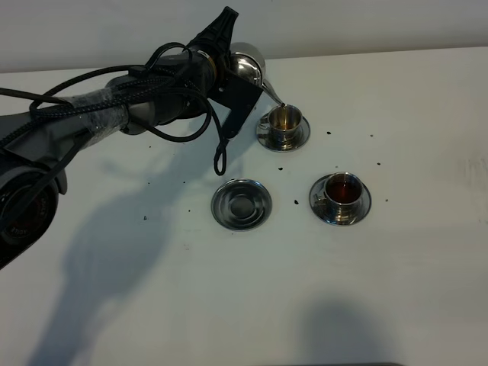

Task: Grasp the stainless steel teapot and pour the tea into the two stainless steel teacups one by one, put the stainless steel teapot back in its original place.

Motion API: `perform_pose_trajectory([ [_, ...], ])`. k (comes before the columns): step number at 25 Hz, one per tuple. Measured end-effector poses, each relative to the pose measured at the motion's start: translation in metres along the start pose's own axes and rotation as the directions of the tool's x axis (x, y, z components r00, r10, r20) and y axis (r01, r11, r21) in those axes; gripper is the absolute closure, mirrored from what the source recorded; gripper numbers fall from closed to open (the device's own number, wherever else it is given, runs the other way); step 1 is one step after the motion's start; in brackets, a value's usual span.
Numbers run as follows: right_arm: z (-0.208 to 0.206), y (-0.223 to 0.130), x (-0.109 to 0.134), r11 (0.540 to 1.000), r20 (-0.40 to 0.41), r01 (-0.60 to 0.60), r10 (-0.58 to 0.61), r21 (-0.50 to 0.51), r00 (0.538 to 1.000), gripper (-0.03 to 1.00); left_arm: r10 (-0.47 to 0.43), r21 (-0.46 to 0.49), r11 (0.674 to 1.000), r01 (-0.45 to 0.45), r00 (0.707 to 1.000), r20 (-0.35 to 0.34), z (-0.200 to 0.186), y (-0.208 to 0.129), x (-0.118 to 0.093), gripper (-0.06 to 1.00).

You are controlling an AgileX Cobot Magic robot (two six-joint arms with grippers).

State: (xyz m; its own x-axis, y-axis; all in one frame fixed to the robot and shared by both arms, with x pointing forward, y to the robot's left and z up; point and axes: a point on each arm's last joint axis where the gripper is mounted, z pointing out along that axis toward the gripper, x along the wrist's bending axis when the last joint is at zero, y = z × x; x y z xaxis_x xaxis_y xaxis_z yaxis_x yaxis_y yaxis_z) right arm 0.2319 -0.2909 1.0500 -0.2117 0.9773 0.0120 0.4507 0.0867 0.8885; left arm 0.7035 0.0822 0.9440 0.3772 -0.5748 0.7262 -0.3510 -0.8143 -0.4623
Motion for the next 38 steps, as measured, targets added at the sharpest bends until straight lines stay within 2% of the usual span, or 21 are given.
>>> perform_pose_trajectory([
  [23,0.0,0.0,0.0,1.0,0.0,0.0,0.0,0.0,1.0,0.75,0.063,0.02,0.998,-0.063,0.998,-0.016,-0.0001,-0.0016,0.0016,0.72],
  [31,0.0,0.0,0.0,1.0,0.0,0.0,0.0,0.0,1.0,0.75,0.127,0.035,0.991,-0.126,0.991,-0.034,-0.0002,-0.0026,0.0035,0.72],
  [38,0.0,0.0,0.0,1.0,0.0,0.0,0.0,0.0,1.0,0.75,0.137,0.037,0.99,-0.136,0.99,-0.036,-0.0002,-0.0027,0.0038,0.72],
])
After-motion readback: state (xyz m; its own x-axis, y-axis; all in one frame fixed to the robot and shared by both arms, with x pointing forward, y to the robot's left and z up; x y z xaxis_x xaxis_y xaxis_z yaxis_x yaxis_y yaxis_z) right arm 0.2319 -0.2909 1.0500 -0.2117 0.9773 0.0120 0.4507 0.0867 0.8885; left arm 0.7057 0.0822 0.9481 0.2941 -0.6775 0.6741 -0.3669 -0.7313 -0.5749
